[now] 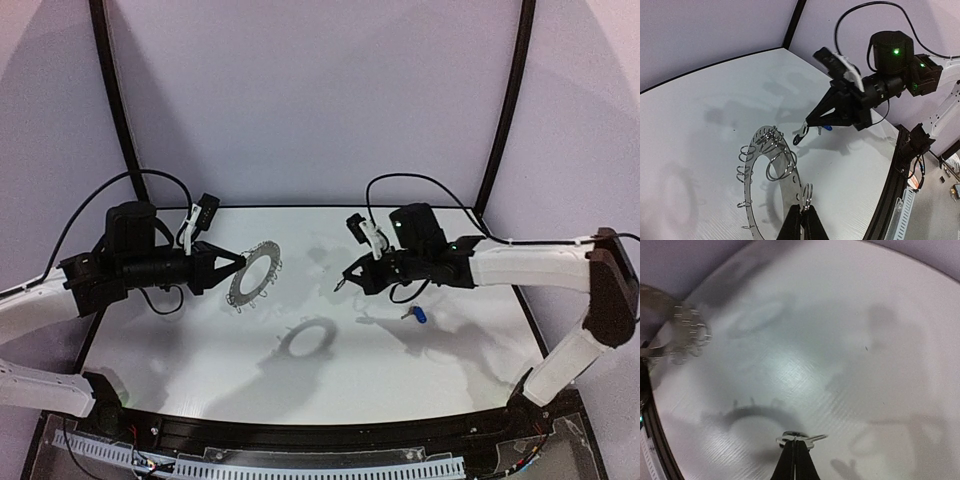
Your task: Put the keys on the keyring
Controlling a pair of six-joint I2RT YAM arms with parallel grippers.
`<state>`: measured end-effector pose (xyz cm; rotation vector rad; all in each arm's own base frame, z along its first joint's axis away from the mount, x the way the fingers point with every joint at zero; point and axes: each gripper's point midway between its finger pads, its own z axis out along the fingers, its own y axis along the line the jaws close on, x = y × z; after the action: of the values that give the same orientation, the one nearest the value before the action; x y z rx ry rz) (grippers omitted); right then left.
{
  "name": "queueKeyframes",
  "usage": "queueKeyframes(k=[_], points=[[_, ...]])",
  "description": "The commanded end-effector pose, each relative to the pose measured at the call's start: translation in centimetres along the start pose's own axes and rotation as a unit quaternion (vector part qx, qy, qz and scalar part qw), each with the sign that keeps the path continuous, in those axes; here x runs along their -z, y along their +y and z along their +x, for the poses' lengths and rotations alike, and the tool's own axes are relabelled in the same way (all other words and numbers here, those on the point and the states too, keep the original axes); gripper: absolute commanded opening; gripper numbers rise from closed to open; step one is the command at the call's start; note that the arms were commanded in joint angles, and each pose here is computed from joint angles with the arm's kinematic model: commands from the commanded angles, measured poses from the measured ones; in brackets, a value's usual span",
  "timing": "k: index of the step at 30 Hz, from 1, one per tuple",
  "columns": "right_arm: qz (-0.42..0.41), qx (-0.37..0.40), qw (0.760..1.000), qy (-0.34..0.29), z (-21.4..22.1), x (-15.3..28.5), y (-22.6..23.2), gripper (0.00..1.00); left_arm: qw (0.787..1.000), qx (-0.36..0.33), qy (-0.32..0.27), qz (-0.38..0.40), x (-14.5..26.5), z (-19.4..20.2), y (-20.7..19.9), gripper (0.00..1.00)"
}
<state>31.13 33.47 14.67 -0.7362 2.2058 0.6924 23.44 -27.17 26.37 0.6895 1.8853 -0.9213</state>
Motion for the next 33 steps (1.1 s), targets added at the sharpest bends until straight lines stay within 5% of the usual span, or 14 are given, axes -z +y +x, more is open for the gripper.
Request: queueKeyframes(k=[1,8,17,26,33], points=[[-0.149,0.174,0.965,-0.13,-3.1,5.2,6.2,0.0,0.998,-0.024,-0.028,0.047,0.1,-2.0,-1.9,0.01],[-0.277,0.257,0.907,-0.185,-4.6,11.3,11.9,0.0,0.993,-0.032,-0.009,0.116,-0.9,-2.9,-4.1,0.01],[-0.385,0.219,0.873,-0.206,-7.3,14.6,16.4,0.0,0.983,-0.064,-0.016,0.169,-1.9,-3.7,-6.4,0.01],[-0.416,0.229,0.861,-0.184,-7.1,13.9,19.4,0.0,0.937,-0.208,-0.059,0.273,0.0,-3.6,-10.5,0.01],[-0.379,0.267,0.864,-0.196,-7.0,13.0,19.8,0.0,0.912,-0.24,-0.044,0.328,0.0,-2.5,-11.7,0.01]])
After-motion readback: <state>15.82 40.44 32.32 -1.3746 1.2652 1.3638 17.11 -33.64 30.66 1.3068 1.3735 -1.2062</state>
